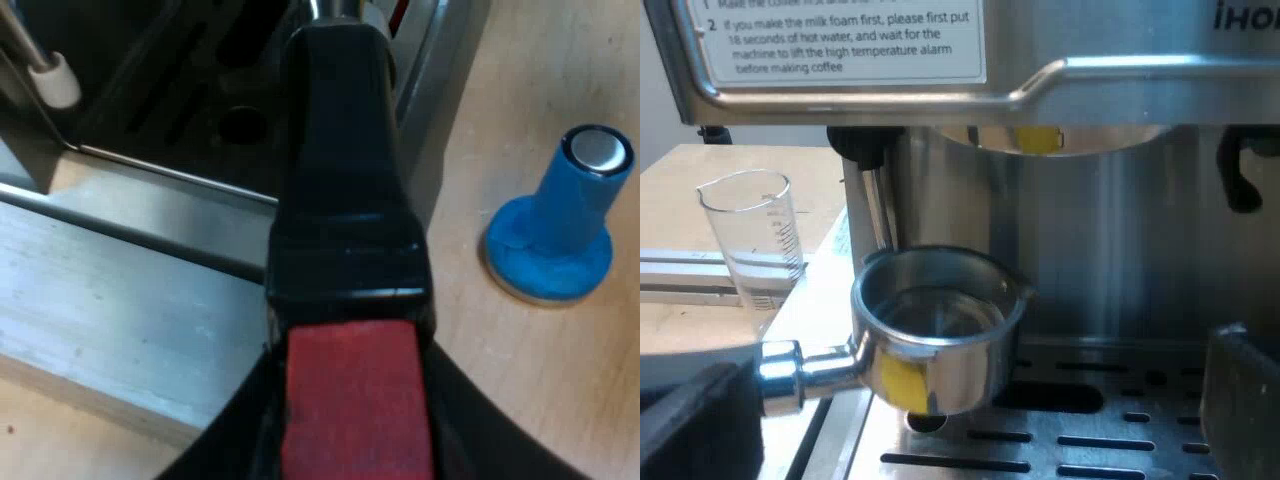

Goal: Put the handle in the coffee machine

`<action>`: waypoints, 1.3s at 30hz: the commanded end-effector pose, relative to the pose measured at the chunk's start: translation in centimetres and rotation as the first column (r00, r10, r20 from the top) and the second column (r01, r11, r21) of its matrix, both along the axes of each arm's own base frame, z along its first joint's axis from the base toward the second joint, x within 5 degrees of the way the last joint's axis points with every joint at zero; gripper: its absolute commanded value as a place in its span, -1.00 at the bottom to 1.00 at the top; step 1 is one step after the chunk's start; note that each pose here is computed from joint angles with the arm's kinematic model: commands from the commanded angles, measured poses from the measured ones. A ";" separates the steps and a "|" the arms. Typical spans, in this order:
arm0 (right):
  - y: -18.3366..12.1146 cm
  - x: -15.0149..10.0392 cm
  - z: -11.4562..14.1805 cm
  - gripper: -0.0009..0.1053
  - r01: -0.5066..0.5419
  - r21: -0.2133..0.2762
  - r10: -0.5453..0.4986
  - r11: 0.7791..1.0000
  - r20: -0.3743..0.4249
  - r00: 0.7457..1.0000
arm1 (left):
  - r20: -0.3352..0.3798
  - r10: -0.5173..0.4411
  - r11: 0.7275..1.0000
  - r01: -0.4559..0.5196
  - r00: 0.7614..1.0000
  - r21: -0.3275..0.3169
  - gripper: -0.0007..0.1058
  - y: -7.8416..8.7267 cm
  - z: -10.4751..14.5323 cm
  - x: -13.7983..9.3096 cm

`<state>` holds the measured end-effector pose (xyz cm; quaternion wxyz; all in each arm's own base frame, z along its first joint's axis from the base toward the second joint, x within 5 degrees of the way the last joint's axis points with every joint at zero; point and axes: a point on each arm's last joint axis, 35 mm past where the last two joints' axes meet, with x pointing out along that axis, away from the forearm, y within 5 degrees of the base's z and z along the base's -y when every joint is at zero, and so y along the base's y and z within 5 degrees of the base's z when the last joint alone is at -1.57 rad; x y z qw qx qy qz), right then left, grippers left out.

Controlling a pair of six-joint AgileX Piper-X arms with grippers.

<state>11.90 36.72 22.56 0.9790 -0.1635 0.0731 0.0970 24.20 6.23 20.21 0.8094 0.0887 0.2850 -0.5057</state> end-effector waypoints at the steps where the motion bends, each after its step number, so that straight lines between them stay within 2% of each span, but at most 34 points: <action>1: 0.1 0.1 0.4 0.72 0.005 0.004 -0.005 1.000 0.008 1.000 | 0.070 -0.027 0.997 0.032 0.997 -0.069 -0.96 -0.4 1.3 0.6; 8: 0.1 0.1 0.4 0.72 0.005 0.004 -0.005 1.000 0.008 1.000 | 0.068 -0.079 0.994 0.083 0.995 -0.070 -0.96 -1.7 1.5 1.3; 10: 0.1 0.1 0.4 0.72 0.005 0.004 -0.005 1.000 0.008 1.000 | 0.069 -0.112 0.990 0.117 0.991 -0.077 -0.96 -2.7 1.6 1.5; 17: 0.1 0.1 0.5 0.72 0.004 0.013 -0.005 1.000 0.010 1.000 | 0.060 -0.083 0.990 0.089 0.995 -0.106 -0.96 -2.8 1.7 2.0; 19: 0.3 0.2 0.8 0.72 0.003 0.053 -0.004 0.999 0.019 1.000 | 0.053 -0.072 0.990 0.077 0.996 -0.115 -0.96 -2.7 1.7 2.1; 22: 0.4 0.1 0.8 0.72 -0.035 0.066 0.034 0.997 0.007 0.999 | 0.047 -0.072 0.990 0.077 0.996 -0.114 -0.96 -2.8 1.7 2.1; 30: 0.5 0.1 0.8 0.72 -0.061 0.069 0.061 0.996 -0.002 0.998 | 0.030 -0.101 0.987 0.104 0.994 -0.123 -0.96 -3.9 1.9 2.4; 39: 0.6 0.0 0.8 0.72 -0.064 0.069 0.064 0.996 -0.002 0.998 | 0.058 -0.070 0.989 0.077 0.996 -0.126 -0.96 -3.7 2.8 3.4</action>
